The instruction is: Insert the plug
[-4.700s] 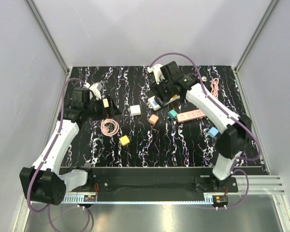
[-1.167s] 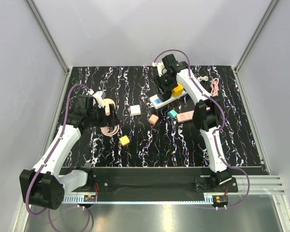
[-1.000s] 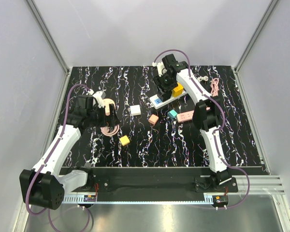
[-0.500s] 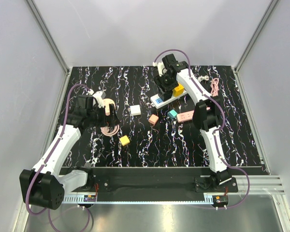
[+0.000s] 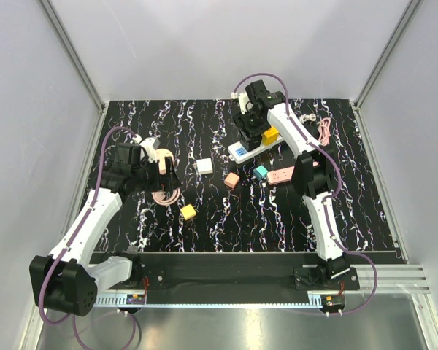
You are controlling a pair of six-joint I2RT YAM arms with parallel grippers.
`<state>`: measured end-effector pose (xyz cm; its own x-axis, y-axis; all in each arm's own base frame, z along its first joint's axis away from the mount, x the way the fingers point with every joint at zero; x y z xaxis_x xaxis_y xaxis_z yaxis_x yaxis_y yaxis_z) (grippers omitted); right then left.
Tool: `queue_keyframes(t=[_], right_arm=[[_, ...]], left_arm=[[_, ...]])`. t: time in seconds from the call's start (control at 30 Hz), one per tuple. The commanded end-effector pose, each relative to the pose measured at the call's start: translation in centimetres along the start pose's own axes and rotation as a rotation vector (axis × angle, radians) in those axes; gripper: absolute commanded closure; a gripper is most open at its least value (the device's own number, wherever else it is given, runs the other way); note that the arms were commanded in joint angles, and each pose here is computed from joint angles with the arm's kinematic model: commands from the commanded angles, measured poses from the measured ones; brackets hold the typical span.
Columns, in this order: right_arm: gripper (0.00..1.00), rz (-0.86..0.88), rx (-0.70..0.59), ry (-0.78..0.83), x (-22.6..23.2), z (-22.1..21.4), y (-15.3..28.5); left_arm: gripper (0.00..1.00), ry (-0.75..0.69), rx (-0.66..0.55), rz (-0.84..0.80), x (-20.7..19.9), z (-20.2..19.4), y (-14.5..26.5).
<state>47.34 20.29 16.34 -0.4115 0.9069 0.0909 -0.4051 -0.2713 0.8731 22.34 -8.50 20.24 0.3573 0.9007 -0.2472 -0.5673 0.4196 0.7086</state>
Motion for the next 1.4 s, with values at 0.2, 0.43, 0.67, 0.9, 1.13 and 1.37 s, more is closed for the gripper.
queue_keyframes(t=[0.2,0.43,0.67,0.9,1.13,1.37], right_arm=[[1.00,-0.021,-0.100,0.016,0.2,1.8,3.7],[1.00,-0.023,-0.067,0.016,0.1,1.2,2.0],[1.00,-0.017,-0.043,0.019,-0.2,0.3,0.4],[1.00,-0.029,-0.045,0.030,-0.5,-0.6,-0.9],[1.00,-0.041,-0.011,0.017,-0.6,-1.5,-0.7],[1.00,-0.086,0.005,0.020,-1.0,-1.4,0.8]], left_arm=[[0.01,-0.031,-0.041,-0.028,-0.3,0.9,0.1],[0.01,-0.031,-0.040,-0.025,-0.3,0.8,0.1],[0.01,-0.031,-0.041,-0.028,-0.3,0.8,0.1],[0.01,-0.031,-0.040,-0.030,-0.3,0.8,0.1],[0.01,-0.028,-0.035,-0.033,-0.3,0.8,-0.1],[0.01,-0.027,-0.035,-0.036,-0.4,0.8,-0.1]])
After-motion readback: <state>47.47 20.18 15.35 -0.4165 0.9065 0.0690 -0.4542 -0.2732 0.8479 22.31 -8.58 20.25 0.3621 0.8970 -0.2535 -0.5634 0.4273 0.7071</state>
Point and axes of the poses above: each gripper's point midway between its finger pads, its own y axis back along the fingers, its own x axis along the line the jaws close on, z = x × y, the point moved 7 cm from there along y, back along the fingers, and after that the axes turned 12 degrees about -y, right-handed, at the moved point
